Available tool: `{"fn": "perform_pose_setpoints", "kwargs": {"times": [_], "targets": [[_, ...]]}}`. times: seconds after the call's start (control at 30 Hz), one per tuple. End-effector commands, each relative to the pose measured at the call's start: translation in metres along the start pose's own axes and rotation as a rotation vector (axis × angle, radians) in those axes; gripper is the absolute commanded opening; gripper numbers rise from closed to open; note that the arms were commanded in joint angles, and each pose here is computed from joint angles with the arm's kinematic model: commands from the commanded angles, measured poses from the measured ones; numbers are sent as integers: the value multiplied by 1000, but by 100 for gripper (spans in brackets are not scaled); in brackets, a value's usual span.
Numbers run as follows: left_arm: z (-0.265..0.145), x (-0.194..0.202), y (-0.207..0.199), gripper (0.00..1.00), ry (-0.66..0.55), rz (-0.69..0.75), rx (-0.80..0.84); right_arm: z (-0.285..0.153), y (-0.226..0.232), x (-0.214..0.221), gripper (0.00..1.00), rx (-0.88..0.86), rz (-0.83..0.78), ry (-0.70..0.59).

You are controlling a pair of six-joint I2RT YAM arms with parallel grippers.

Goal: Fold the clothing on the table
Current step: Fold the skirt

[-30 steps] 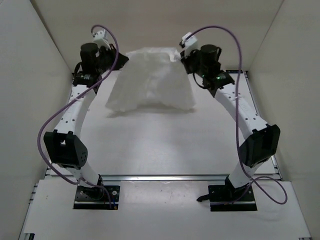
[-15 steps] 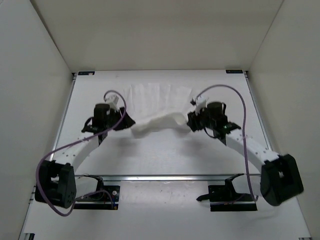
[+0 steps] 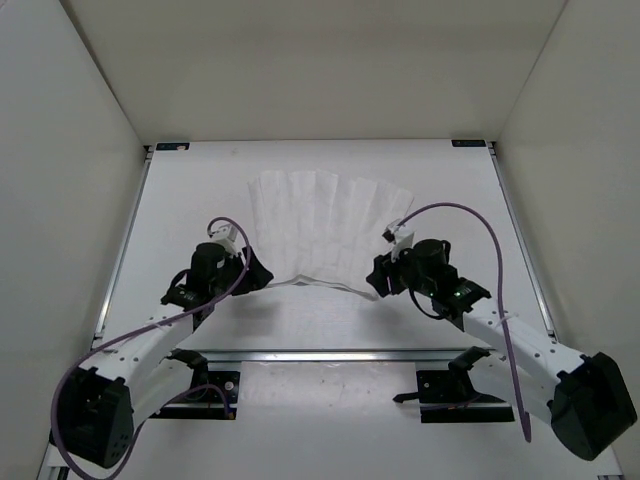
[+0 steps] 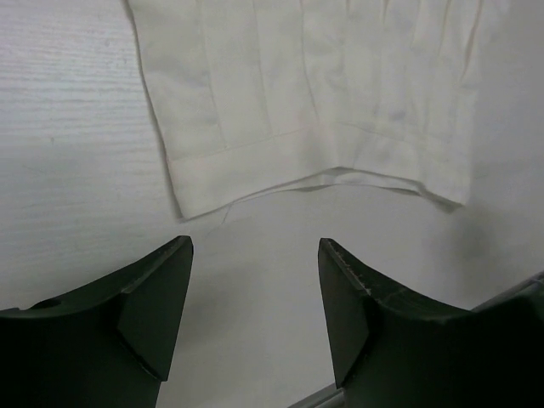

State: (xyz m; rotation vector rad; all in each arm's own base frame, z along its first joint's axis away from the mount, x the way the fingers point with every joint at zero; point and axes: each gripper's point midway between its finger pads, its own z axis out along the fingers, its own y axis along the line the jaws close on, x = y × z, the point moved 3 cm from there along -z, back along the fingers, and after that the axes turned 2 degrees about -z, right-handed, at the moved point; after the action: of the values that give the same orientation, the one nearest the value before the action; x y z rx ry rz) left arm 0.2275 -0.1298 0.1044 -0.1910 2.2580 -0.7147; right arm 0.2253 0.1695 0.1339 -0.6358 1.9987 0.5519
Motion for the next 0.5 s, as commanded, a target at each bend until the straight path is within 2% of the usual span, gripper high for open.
{"fn": "perform_pose_setpoints", "kwargs": {"times": [0.0,0.13,0.2,0.33,0.47], "targets": [[7,9,14,71,22,20,-109,9,-3,-1,48,70,18,76],[19,15,23,70,63,20,-169,17,-8,4,39,115,169,198],[23,13,25,69,59,19,-188,22,-5,12,39,119,222,261],[34,19,30,68,77,6,-216,23,1,30,38,110,348,284],[44,17,31,63,57,-10,-227,17,-6,44,36,144,483,227]]}}
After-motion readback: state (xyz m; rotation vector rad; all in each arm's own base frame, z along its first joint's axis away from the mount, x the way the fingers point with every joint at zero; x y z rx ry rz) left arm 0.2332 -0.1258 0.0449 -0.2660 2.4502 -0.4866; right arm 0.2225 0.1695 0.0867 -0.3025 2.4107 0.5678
